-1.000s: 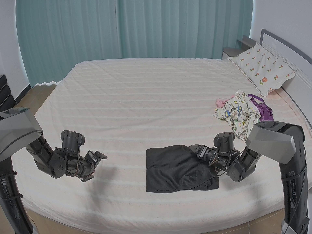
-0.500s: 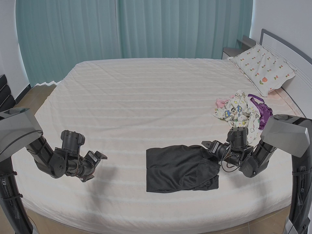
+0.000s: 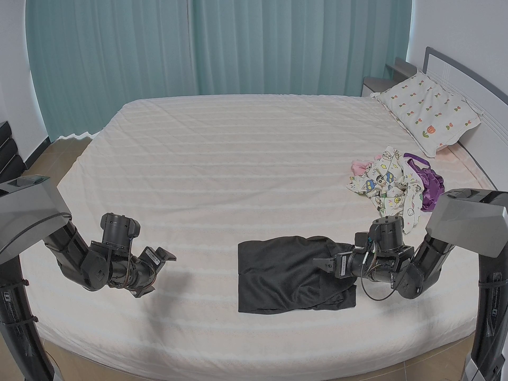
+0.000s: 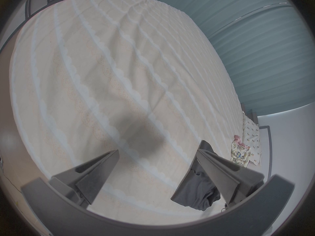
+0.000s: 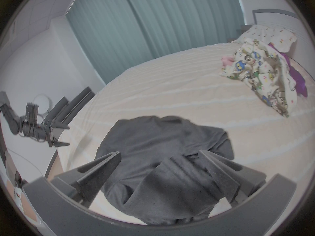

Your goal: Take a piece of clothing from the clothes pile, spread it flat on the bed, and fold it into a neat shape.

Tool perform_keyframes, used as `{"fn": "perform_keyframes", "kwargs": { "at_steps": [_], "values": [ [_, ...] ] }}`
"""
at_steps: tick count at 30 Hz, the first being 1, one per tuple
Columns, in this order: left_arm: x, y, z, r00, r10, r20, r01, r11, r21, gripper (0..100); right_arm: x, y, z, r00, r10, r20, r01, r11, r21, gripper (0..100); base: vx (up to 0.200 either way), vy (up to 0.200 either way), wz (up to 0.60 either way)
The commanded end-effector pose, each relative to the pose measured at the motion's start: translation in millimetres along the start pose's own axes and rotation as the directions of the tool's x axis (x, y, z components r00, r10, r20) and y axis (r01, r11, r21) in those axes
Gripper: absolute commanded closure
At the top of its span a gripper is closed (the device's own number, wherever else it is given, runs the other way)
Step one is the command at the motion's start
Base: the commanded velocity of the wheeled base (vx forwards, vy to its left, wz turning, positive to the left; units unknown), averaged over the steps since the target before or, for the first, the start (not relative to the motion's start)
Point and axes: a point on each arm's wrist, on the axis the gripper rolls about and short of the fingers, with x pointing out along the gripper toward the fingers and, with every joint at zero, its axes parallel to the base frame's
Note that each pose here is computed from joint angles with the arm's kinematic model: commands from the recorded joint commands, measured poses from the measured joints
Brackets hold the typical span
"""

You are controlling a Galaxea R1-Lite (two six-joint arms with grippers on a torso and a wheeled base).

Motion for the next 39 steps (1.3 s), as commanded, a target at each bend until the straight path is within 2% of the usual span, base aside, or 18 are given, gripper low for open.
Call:
{"fn": "perform_keyframes", "kwargs": {
  "at_steps": [1,3,4,10,16,25,39],
  "values": [
    [1.0,0.1,-0.6,1.000,0.001,-0.002,-0.001,1.000,0.001,0,8.0,3.3,-15.5,0.999,0.011,-0.051,-0.012,1.000,-0.018,0,0.000,0.000,0.00],
    [1.0,0.1,-0.6,1.000,0.001,-0.002,-0.001,1.000,0.001,0,8.2,4.7,-17.1,0.998,0.014,-0.056,-0.015,0.999,-0.029,0,0.000,0.000,0.00],
    [1.0,0.1,-0.6,1.000,0.001,-0.002,-0.001,1.000,0.001,0,8.8,4.6,-19.4,0.998,0.013,-0.066,-0.016,0.999,-0.048,100,0.000,0.000,0.00],
    [1.0,0.1,-0.6,1.000,0.001,-0.002,-0.001,1.000,0.001,0,4.8,3.2,-16.9,0.997,-0.007,-0.076,0.003,0.998,-0.060,100,0.000,0.000,0.00],
    [1.7,0.7,-0.8,1.000,0.004,-0.004,-0.004,1.000,0.000,0,-21.1,4.7,-14.1,0.997,-0.017,-0.070,0.013,0.998,-0.056,100,0.000,0.000,0.00],
    [2.6,0.8,-1.9,1.000,0.007,-0.006,-0.007,1.000,0.002,0,-46.3,0.6,-47.5,0.993,-0.019,-0.117,0.014,0.999,-0.042,100,0.000,0.000,0.00],
    [2.6,0.8,-1.9,1.000,0.006,-0.007,-0.006,1.000,0.001,0,-61.1,-9.7,-66.8,0.985,-0.052,-0.163,0.049,0.999,-0.023,100,0.000,0.000,0.00]
  ]
}}
